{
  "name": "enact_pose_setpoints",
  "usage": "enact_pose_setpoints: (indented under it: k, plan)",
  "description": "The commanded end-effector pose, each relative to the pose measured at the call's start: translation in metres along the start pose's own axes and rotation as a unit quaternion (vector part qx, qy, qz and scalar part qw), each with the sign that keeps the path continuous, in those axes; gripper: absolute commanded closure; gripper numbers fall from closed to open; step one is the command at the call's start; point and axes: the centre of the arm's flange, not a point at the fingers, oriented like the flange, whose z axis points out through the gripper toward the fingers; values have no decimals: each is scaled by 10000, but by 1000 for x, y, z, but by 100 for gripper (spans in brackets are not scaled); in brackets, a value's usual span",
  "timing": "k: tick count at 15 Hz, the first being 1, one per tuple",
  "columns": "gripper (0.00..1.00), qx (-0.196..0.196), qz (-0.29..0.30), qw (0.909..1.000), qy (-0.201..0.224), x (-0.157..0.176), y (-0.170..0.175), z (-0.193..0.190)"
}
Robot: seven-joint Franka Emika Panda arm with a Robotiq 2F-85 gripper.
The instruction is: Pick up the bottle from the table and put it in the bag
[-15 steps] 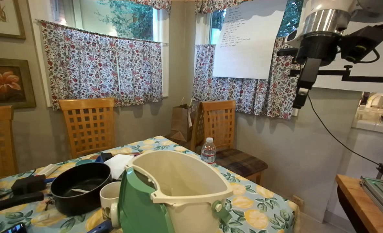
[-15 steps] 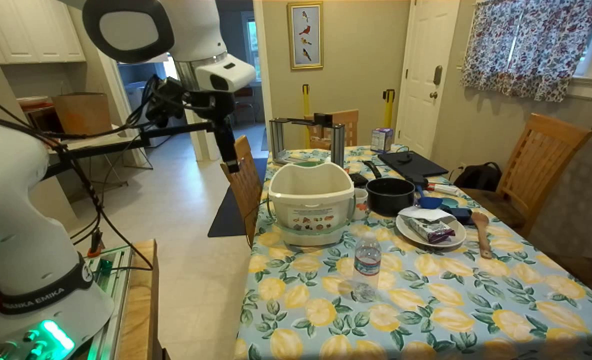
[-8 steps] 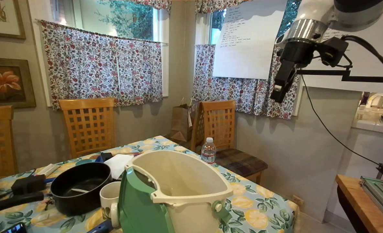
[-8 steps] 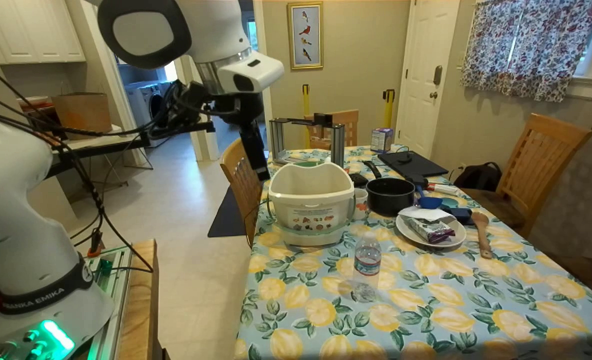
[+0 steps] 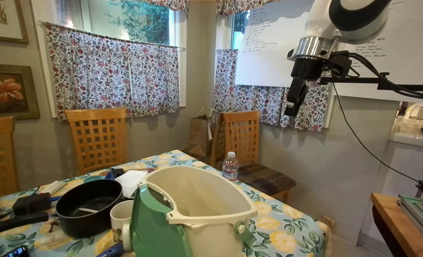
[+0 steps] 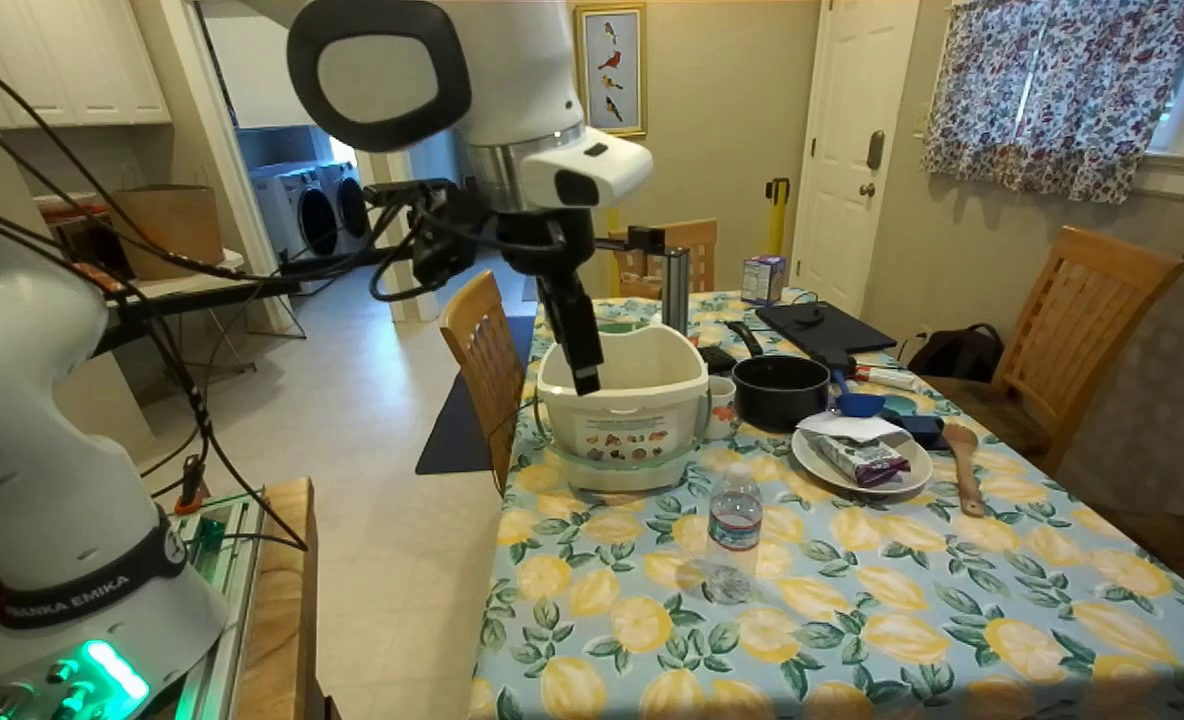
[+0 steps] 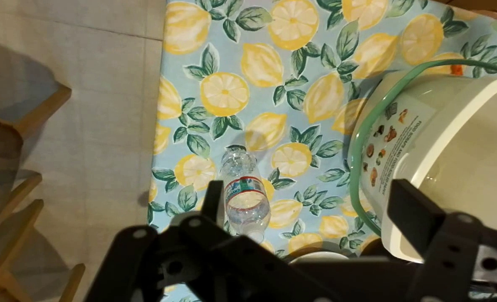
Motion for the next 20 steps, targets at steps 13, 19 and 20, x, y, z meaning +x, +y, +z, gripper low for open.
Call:
enact_pose_setpoints:
  k: [13, 19, 20]
  plan:
    - [0, -354, 381, 9925, 1108, 62, 18, 48]
    - [0, -516, 154, 9923, 1120, 87, 22, 89]
    - [0, -530, 113, 9925, 1097, 89, 21, 95]
